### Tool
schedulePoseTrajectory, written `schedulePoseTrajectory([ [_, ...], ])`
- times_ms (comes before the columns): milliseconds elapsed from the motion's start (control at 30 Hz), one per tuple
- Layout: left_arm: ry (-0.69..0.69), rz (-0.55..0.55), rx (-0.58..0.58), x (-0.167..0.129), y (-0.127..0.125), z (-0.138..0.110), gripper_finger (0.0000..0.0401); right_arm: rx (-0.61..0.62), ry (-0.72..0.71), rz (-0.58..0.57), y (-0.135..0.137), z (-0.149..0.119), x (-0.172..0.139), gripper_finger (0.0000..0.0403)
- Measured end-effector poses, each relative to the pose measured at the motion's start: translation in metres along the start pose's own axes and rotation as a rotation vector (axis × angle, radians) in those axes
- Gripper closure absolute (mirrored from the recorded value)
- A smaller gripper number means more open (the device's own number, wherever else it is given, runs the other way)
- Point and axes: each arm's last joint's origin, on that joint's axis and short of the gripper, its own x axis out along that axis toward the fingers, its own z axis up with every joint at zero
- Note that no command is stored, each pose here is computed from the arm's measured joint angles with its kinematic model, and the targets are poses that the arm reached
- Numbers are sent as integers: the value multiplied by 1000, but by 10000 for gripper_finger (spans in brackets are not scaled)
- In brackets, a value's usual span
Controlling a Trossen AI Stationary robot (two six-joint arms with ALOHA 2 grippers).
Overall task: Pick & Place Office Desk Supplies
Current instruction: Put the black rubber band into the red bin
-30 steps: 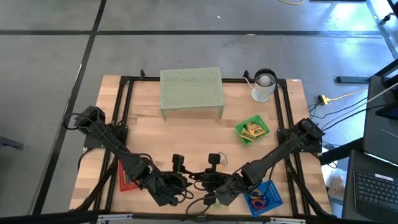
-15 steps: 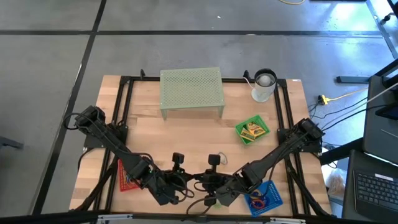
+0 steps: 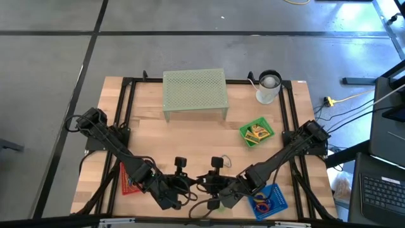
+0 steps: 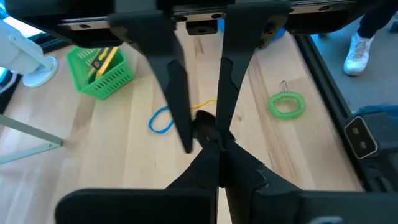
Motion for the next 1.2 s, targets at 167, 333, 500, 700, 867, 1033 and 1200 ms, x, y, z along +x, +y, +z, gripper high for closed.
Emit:
schedulePoseTrajectory([
  [167,-11,-6,-23,-1,0,2,395,0,1,16,-4,6,-11,263],
  [333,11,21,-22,2,1,-2,395,55,-14,58,-9,21,-42,217],
  [500,9,67,-38,1,3,-3,395,90,4,95,-9,24,-70,207],
  [700,1,79,-43,1,3,-2,395,63,-6,167,6,21,-96,217],
  [867,36,-5,-103,1,1,-4,395,59,-6,181,16,16,-103,226],
  [1033,231,-149,-232,-1,-1,-17,395,82,-3,169,17,14,-105,235],
  [1200,569,-233,-352,-9,1,-39,395,77,-12,115,13,14,-102,239],
])
